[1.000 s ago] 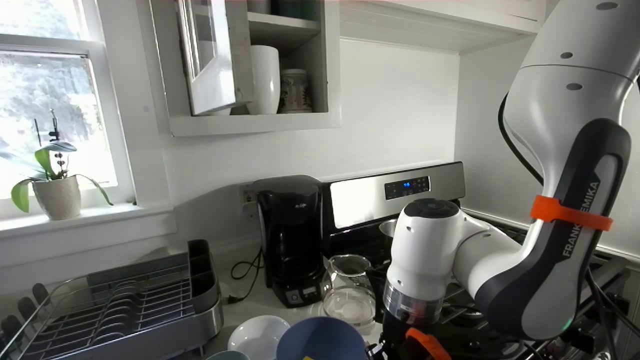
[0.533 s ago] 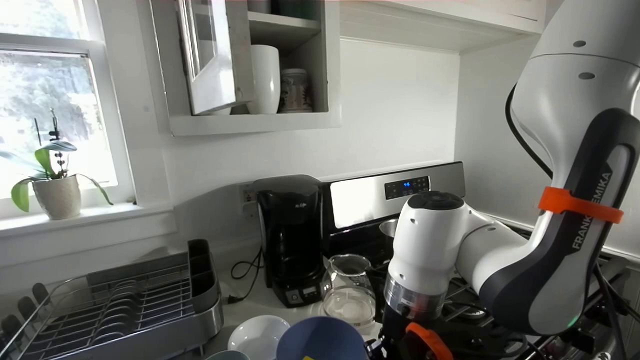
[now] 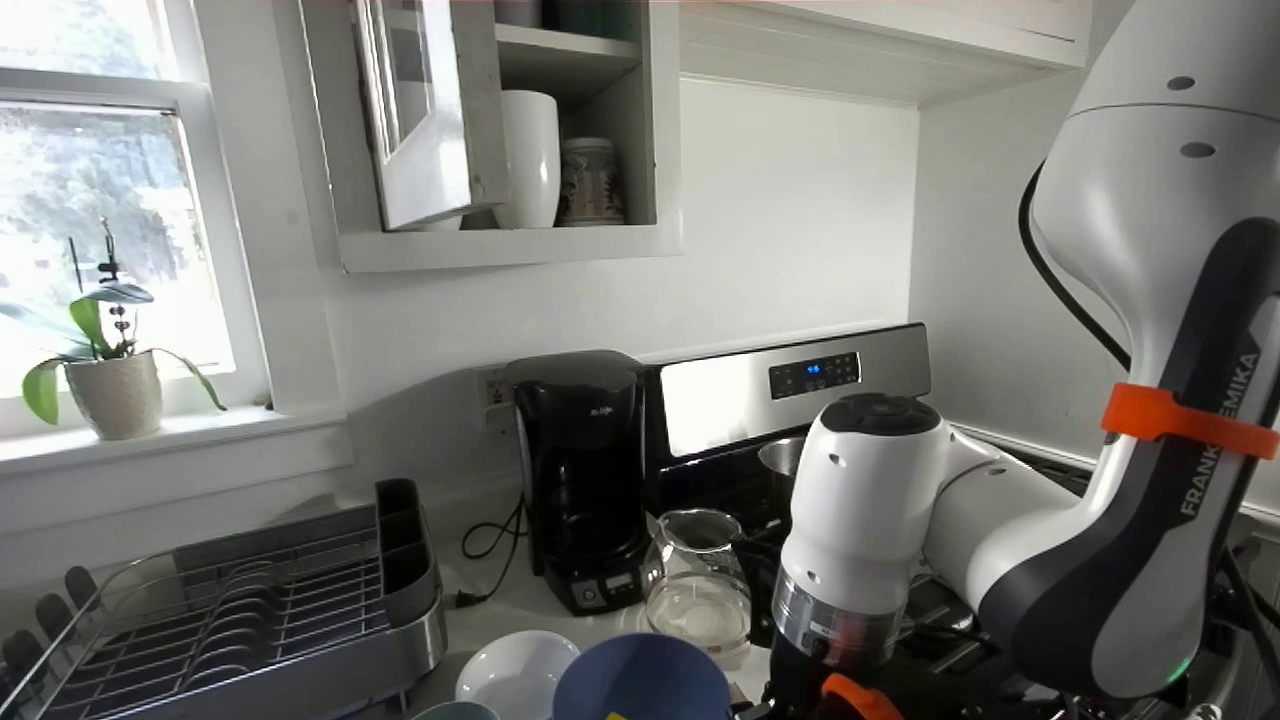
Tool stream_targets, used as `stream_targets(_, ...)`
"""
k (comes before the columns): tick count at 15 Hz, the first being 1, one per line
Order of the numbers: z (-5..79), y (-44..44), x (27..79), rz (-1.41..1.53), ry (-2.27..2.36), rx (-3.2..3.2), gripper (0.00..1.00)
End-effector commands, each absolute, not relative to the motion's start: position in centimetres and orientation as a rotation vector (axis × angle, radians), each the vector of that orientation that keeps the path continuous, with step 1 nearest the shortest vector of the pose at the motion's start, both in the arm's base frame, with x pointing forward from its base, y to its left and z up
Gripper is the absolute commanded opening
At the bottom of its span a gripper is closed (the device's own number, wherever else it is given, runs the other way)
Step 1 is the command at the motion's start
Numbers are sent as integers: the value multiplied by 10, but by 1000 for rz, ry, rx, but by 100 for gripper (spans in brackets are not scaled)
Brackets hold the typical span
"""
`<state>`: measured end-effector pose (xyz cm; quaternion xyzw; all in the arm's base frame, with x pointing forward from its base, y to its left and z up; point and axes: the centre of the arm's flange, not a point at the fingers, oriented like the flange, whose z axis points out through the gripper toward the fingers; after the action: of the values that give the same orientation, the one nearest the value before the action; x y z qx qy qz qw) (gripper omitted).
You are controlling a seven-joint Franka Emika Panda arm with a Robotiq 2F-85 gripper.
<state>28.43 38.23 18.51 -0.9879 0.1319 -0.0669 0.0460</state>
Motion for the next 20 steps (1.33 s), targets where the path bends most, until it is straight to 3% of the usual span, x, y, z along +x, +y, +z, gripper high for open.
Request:
stream_targets(1, 178, 389, 275, -209, 401, -3025, 74)
stream_targets(2, 176, 390, 274, -203, 396, -3031, 80)
stream_targets(5, 169, 390, 272, -194, 390, -3041, 82)
stream_targets(8, 162, 389, 271, -188, 385, -3042, 74)
stream_targets(9, 160, 388, 271, -186, 385, -3041, 64)
stream_targets(10, 157, 388, 271, -189, 385, -3042, 65)
stream_targets(13, 153, 386, 273, -201, 371, -3035, 53)
stream_targets(14, 154, 387, 274, -212, 369, -3032, 58)
stream_targets(18, 154, 387, 276, -228, 353, -3037, 54)
stream_targets(20, 153, 387, 275, -228, 340, -3035, 48)
